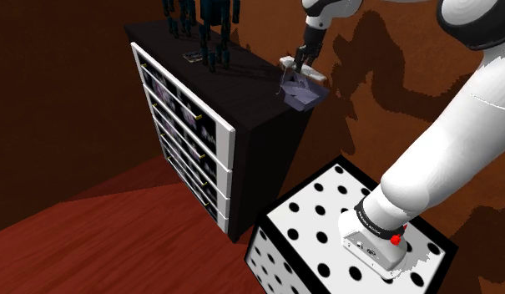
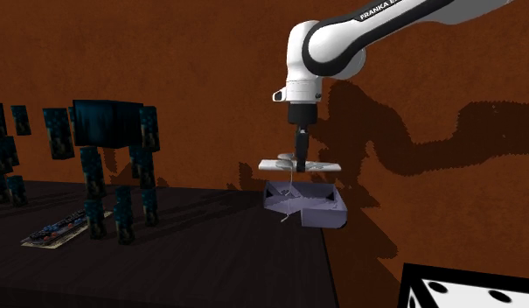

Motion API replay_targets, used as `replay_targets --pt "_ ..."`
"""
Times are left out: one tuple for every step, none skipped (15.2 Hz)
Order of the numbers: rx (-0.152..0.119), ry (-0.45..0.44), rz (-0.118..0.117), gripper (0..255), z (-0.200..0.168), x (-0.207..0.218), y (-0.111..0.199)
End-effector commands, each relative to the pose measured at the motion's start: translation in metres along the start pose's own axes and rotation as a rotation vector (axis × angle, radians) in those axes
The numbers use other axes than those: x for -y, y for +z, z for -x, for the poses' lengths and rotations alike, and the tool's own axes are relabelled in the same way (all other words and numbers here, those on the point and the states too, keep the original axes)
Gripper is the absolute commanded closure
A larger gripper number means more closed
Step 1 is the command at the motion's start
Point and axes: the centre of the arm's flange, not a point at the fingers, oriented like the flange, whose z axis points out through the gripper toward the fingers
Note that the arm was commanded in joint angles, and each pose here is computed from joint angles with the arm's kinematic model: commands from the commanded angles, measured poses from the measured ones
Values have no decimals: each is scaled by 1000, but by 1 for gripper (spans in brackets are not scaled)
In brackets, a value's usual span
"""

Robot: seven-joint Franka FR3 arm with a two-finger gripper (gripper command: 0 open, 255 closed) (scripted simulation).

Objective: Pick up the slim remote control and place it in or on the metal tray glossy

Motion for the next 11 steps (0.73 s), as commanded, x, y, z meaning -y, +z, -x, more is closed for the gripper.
replay_targets --pt "0 -1 0 255 7 -6 4" --pt "0 -1 0 255 7 -6 9" --pt "0 -1 0 255 7 -6 14" --pt "0 -1 0 255 7 -6 20" --pt "0 -1 0 255 7 -6 25" --pt "0 -1 0 255 7 -6 30" --pt "0 -1 0 255 7 -6 35" --pt "0 -1 0 255 7 -6 41" --pt "0 -1 0 255 8 -6 46" --pt "0 -1 0 255 8 -6 51" --pt "0 -1 0 255 8 -6 57"
